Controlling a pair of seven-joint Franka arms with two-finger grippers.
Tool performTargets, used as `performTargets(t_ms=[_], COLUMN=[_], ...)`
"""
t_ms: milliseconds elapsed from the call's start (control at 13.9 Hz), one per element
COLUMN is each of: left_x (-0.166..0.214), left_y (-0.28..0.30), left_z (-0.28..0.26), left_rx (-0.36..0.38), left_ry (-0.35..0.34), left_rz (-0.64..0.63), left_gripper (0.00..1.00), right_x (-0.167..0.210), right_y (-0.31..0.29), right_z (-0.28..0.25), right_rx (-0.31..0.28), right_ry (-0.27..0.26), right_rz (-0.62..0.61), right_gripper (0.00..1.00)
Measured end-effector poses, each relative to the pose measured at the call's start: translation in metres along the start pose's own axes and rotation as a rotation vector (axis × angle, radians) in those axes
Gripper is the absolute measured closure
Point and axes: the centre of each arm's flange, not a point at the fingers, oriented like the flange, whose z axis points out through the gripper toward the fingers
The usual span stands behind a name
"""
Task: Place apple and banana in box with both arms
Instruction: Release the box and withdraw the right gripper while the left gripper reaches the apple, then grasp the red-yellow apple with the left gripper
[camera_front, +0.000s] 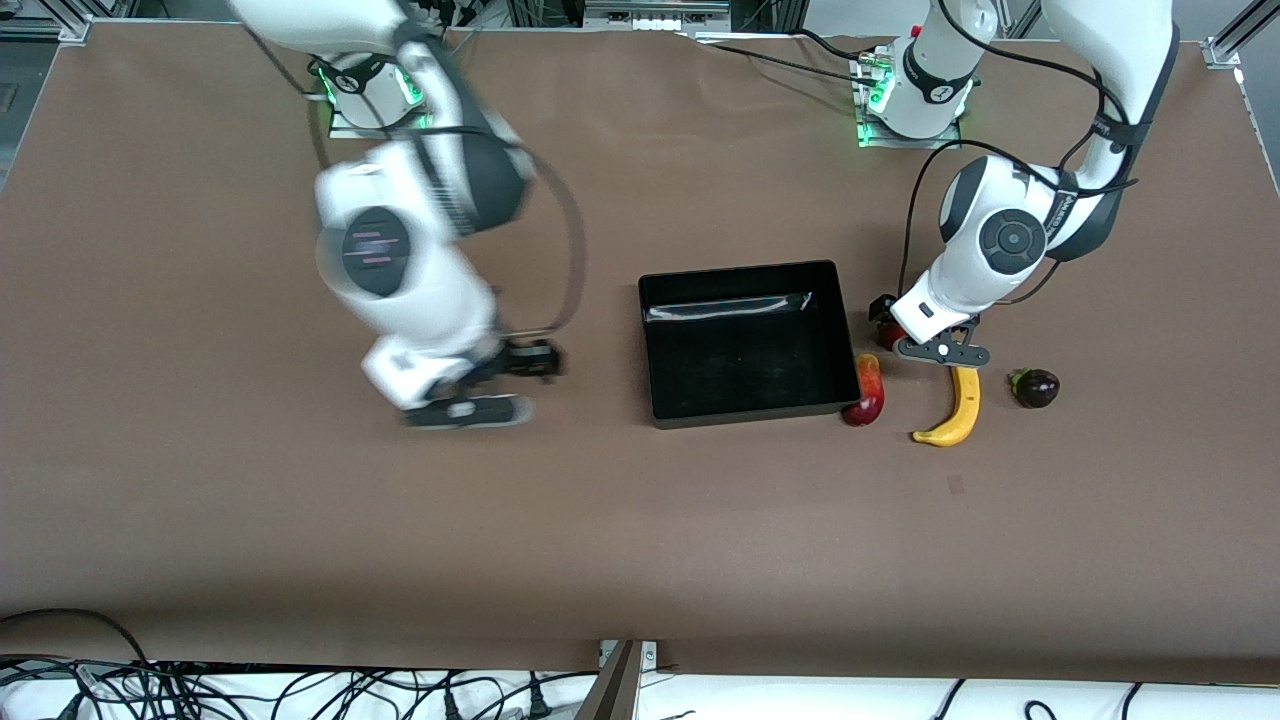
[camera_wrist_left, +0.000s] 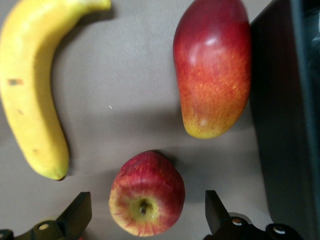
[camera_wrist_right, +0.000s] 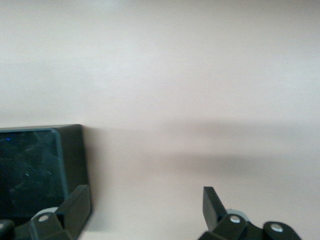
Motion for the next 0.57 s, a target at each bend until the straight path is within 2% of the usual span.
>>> performTargets(t_ms=[287,359,503,575], left_x=[-0.002,-0.002,-0.001,0.000], left_y=[0.001,0.001,0.001,0.001], left_z=[0.030,0.031,0.029,0.027], left_rx=[-0.008,-0.003,0.013,0.021], left_ry=[-0.030,-0.031,-0.026,-0.027], left_rz=[0.000,0.007,0.029,0.037], left_gripper=[0.00,0.07,0.27,0.28], right_x=[0.000,-0.006,-0.023,-0.032], right_y=[0.091,0.109,0.139,0.157], right_z=[-0.050,-0.065,-0.098,-0.115], right_rx=[-0.014,-0.020,-0.020,-0.016], right_ry=[-0.026,-0.042,-0.056,-0.057], right_rz=[-0.012,-0.008,-0.004,-0.012], right_gripper=[0.00,0.00,0.00,0.00])
